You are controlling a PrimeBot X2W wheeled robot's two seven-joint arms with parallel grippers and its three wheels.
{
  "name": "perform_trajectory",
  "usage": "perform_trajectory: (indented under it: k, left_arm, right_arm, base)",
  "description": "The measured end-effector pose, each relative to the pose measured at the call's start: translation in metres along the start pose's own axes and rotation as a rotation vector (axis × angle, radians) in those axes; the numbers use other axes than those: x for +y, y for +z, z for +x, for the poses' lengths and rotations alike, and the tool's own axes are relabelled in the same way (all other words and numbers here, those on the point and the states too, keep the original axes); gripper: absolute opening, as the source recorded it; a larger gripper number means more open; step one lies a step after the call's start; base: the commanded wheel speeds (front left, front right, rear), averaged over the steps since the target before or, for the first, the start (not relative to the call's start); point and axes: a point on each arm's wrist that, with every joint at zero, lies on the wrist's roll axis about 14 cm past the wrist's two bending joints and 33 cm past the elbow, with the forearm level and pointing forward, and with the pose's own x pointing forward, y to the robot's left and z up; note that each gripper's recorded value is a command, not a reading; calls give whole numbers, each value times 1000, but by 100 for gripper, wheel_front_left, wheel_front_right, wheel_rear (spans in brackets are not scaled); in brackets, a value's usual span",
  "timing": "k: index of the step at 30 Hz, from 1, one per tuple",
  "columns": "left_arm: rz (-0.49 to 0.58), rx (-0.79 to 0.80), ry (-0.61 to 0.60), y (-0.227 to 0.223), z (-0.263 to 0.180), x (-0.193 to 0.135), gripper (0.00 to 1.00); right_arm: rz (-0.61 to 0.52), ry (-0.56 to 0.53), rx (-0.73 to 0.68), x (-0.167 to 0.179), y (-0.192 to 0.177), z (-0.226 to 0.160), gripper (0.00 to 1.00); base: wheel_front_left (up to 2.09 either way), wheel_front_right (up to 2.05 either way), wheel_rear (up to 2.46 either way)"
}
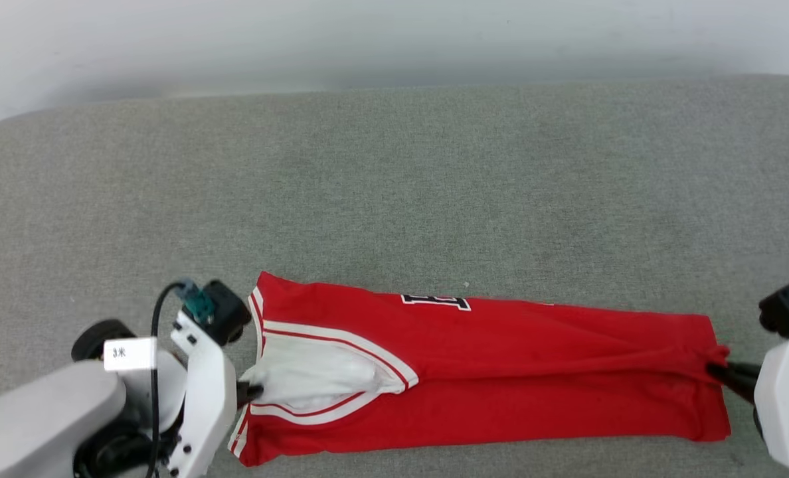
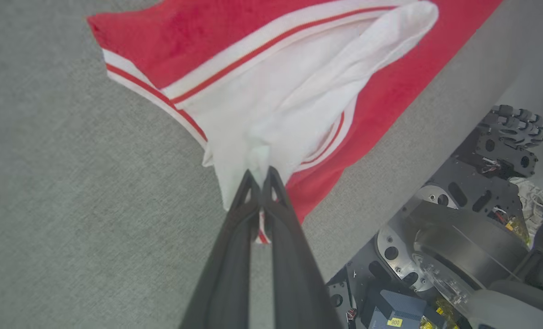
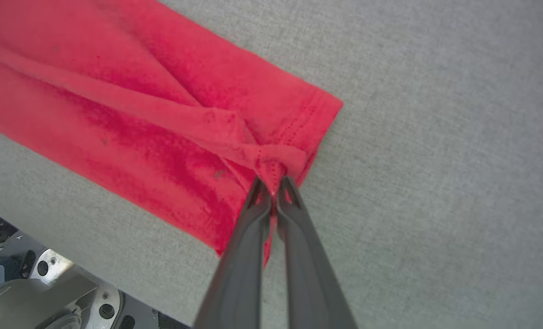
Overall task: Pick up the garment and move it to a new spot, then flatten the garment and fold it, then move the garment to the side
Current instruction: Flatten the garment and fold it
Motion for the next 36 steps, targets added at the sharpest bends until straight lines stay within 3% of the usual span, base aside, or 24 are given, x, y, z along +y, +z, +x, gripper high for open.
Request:
perform_trajectory:
  k: [7,8,9,10,17,24,30,36]
  left_arm:
    - [-69,67,-28,-35,24,-10,0]
    - [-71,62,-24,-35,26,-9,16]
    - [-75,47,-24,-33,27,-10,92]
    - [-80,22,-17,-30,27,-10,100]
    - [17,-224,145,10,6,10,100]
    - [18,-571,330,58,-22,27,100]
    - [-1,-740,469,67,-28,39,100]
    - [-50,-820,599,72,-35,55,100]
  right_arm:
    - [32,23,67,16,-36,17,0]
    - [37,19,64,16,-37,18,22]
    - [43,17,54,16,-36,19,84]
    - [45,9,35,14,-33,19,100]
    - [35,-36,-183,0,18,-3,100]
    - [84,-88,-401,-22,67,-38,100]
    - [190,-150,-384,-47,53,-41,100]
    - [351,-117,-288,-44,23,-19,100]
  base:
    - [0,0,0]
    - [0,0,0]
    - [0,0,0]
    - [0,0,0]
    - [0,0,0]
    - [0,0,0]
    - [0,0,0]
    - [0,0,0]
